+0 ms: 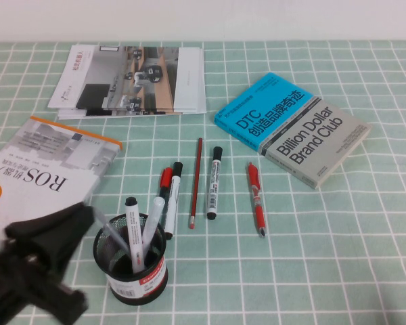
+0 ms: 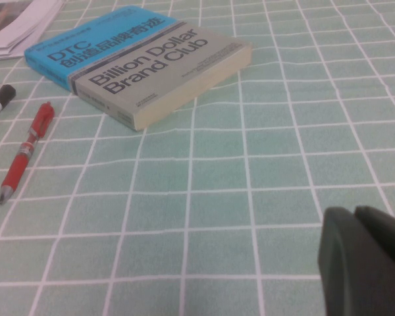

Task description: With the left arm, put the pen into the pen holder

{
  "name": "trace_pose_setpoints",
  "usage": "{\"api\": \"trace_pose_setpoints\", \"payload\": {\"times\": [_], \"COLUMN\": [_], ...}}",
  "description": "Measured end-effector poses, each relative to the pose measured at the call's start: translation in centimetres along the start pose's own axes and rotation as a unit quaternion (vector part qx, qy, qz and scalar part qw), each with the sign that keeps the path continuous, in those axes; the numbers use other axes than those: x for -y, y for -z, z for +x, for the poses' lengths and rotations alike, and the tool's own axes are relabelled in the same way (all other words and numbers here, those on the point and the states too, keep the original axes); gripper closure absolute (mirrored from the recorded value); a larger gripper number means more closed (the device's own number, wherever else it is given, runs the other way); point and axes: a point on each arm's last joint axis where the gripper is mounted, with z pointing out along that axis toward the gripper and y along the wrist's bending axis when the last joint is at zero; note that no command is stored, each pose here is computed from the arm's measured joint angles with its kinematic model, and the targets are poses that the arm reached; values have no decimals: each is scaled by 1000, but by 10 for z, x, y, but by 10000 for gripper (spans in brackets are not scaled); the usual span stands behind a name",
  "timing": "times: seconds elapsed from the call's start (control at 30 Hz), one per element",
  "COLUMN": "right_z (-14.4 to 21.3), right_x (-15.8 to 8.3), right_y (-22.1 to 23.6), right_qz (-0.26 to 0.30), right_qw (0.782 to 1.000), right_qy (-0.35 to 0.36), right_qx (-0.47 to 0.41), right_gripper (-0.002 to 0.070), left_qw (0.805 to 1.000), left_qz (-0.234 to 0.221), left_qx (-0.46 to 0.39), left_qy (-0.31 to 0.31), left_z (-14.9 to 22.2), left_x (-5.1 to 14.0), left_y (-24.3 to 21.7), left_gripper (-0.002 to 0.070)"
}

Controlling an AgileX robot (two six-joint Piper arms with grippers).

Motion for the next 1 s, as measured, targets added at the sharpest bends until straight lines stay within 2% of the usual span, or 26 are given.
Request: {"api": "trace_pose_setpoints", "payload": {"times": [0.2, 0.37, 0.53, 0.9, 1.0], "right_z": [0, 0, 0, 0, 0], "right_x": [0, 0, 0, 0, 0], "right_y": [0, 0, 0, 0, 0], "right_qz": [0, 0, 0, 0, 0], "right_qw": [1000, 1000, 1000, 1000, 1000], "right_qy": [0, 0, 0, 0, 0], "right_qx": [0, 0, 0, 0, 0], "right_gripper": [696, 696, 696, 696, 696], "left_qw": [1000, 998, 996, 997, 997], "left_qz": [-11, -24, -32, -37, -64], "left_qx": [7, -35, -71, -65, -48], "left_qy": [5, 45, 53, 17, 7], "left_z": [-14, -5, 2, 3, 8], "left_x": [0, -2, -3, -5, -10], "left_y": [36, 50, 52, 52, 54], "left_gripper": [675, 675, 676, 677, 677]}}
